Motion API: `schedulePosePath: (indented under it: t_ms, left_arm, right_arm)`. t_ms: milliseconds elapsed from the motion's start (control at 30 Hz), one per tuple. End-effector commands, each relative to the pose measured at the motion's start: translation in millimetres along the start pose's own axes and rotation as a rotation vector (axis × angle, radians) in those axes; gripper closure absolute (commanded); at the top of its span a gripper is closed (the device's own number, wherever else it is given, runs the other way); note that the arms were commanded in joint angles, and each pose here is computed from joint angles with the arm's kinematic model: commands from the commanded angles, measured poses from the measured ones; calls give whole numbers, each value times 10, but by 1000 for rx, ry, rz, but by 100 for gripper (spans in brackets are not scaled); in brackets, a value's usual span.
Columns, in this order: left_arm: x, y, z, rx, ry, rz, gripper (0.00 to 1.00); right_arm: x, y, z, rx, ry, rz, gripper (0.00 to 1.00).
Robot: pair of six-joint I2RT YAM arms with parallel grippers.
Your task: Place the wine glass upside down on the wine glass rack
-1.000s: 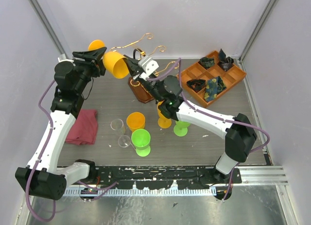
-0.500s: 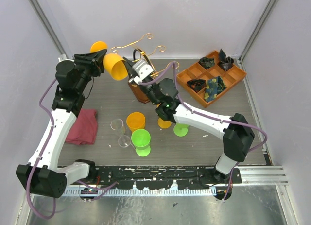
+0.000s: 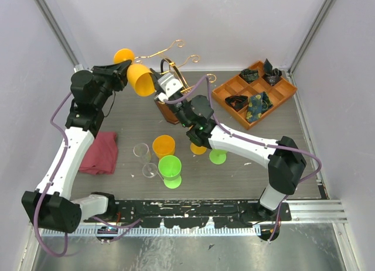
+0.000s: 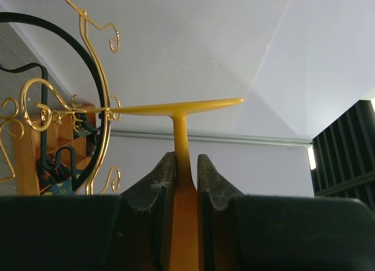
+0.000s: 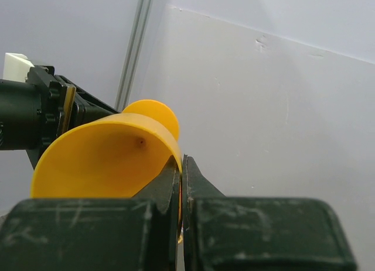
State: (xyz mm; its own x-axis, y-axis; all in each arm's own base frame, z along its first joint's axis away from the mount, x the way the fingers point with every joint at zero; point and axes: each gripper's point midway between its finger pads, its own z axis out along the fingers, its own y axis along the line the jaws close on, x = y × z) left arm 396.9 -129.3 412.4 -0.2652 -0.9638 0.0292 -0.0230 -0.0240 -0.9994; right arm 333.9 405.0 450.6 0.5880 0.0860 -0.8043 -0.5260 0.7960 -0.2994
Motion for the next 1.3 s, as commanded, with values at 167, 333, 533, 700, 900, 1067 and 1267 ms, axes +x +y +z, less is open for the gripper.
schedulePosePath:
  t_ms: [167,333,533,700,900,1067,1267]
  left_arm:
    - [127,-69,93,31,68,45,87]
    - [136,-265,128,104,72,101,86]
    - [160,-416,316,160,93,261,91]
    - [32,-529,357,218,75,350,97]
    - [-256,-737,252,265,-19,723,92]
    - [-441,-587,181,170,-80,1060,96]
    - [-776,-120,184,49,-188,1307,100]
  right_arm:
    - [-452,-156,-4,39,-120,14,98]
    - [-450,-259,-40,77,-87,6,77]
    - [-450,-426,-130,142,-55,-24,57]
    - [-381,-550,-236,187,10,-66,45]
    - [-343,-874,-443,304,141,-129,42]
    - [-414,-1052,-580,352,192,-168,42]
    - [-570,-1198,-699,377,202,-180,41]
